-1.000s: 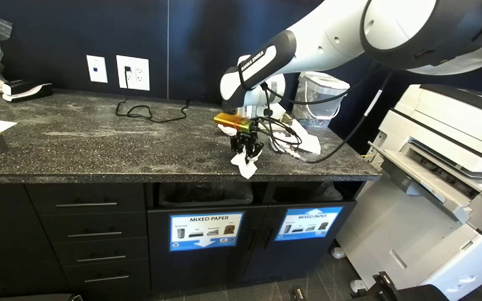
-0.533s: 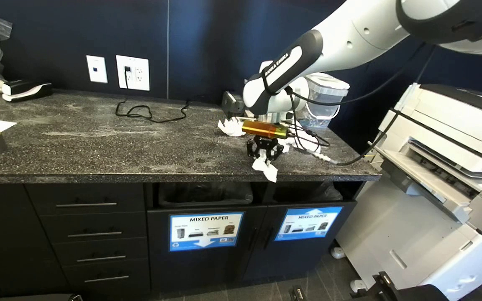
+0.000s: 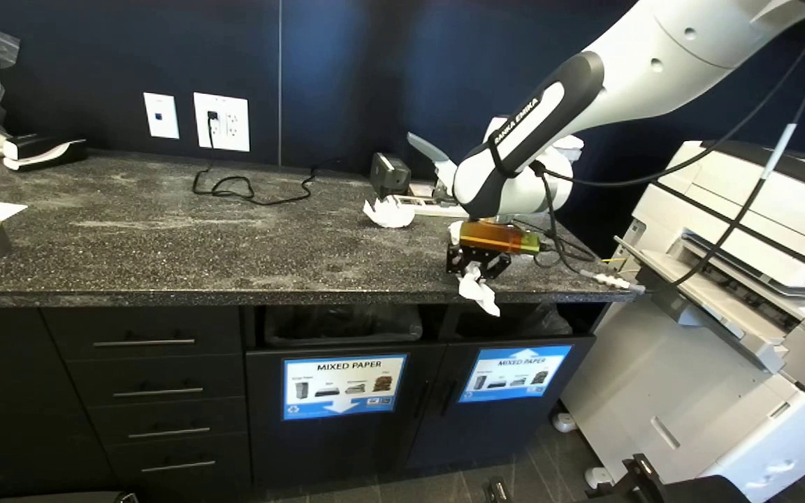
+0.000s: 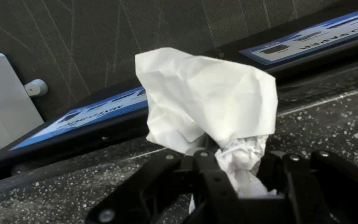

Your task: Pick up the papers from the counter and throw them in the bin

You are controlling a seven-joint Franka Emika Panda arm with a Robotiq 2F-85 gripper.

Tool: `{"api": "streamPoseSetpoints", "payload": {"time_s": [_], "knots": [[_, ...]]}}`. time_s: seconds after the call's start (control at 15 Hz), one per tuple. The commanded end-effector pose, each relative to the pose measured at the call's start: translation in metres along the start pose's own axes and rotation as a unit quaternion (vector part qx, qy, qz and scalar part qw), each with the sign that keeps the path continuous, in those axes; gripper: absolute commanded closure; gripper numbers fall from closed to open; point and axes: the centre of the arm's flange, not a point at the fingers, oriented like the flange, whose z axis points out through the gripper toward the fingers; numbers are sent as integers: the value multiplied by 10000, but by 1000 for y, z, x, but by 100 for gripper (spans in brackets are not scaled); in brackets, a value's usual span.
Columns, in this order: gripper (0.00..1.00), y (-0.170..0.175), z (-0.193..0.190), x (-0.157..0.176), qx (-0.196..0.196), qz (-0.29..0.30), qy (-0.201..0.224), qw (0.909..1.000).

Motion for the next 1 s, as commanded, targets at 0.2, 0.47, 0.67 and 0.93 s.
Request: {"api": "streamPoseSetpoints", "payload": {"time_s": [0.2,0.47,0.67,0.93], "knots": [[85,48,11,-41,371,-470,594,9964],[86,61,32,-58,502,-776,816,9924],[86,68,57,-72,440,-997,869,9902],[84,78,98,-86,450,-1055,1128,9870]]}}
